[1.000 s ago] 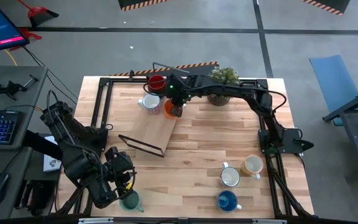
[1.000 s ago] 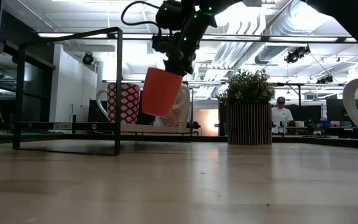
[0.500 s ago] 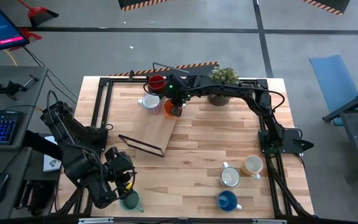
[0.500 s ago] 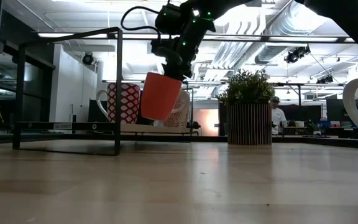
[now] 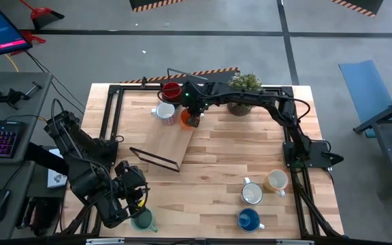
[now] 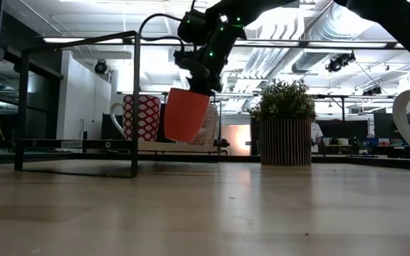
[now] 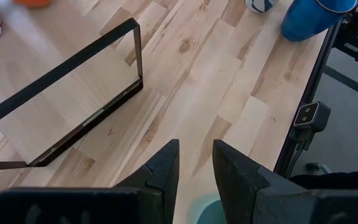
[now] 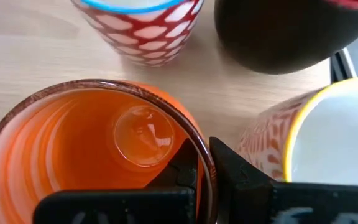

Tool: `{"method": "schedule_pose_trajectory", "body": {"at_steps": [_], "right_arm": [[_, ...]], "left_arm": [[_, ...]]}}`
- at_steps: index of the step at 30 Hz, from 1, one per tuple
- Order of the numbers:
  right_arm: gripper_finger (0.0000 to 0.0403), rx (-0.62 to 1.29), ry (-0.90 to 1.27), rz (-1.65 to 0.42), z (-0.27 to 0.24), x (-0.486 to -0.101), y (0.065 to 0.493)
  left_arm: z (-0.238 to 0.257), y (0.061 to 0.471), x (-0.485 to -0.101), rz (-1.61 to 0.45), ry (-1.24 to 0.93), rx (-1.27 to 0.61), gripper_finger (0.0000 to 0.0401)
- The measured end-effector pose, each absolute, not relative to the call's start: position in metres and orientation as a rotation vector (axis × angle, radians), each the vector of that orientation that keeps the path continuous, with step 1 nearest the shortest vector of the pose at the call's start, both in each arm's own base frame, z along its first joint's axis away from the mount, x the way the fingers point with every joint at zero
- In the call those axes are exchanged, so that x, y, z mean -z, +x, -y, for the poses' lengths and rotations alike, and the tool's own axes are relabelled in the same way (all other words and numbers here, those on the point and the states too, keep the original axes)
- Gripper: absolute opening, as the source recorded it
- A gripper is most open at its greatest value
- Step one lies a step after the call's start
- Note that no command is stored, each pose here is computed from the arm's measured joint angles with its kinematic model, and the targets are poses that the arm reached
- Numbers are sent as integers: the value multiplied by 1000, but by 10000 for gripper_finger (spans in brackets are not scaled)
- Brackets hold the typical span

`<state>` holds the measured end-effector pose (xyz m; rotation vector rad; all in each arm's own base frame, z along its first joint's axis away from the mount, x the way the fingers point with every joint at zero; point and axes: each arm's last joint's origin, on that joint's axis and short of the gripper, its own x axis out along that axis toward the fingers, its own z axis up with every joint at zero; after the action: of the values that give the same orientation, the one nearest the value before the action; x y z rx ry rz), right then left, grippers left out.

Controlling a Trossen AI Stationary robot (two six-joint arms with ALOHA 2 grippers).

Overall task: Place coffee mugs
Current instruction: Put the orange cup on the shelf

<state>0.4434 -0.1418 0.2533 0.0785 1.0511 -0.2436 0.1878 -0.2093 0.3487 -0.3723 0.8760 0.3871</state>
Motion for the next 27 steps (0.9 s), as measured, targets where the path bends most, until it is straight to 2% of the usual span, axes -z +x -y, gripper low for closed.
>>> {"method": "schedule_pose_trajectory", "body": {"at_steps": [22,27], "right_arm": [[1,220,54,-1007,143,-256,450],[36,208,68,-1006,143,-257,450]], "left_arm": [[209,188,-349,-873,-372,-387,87],[209,188,-349,-873,-372,-386,87]]}}
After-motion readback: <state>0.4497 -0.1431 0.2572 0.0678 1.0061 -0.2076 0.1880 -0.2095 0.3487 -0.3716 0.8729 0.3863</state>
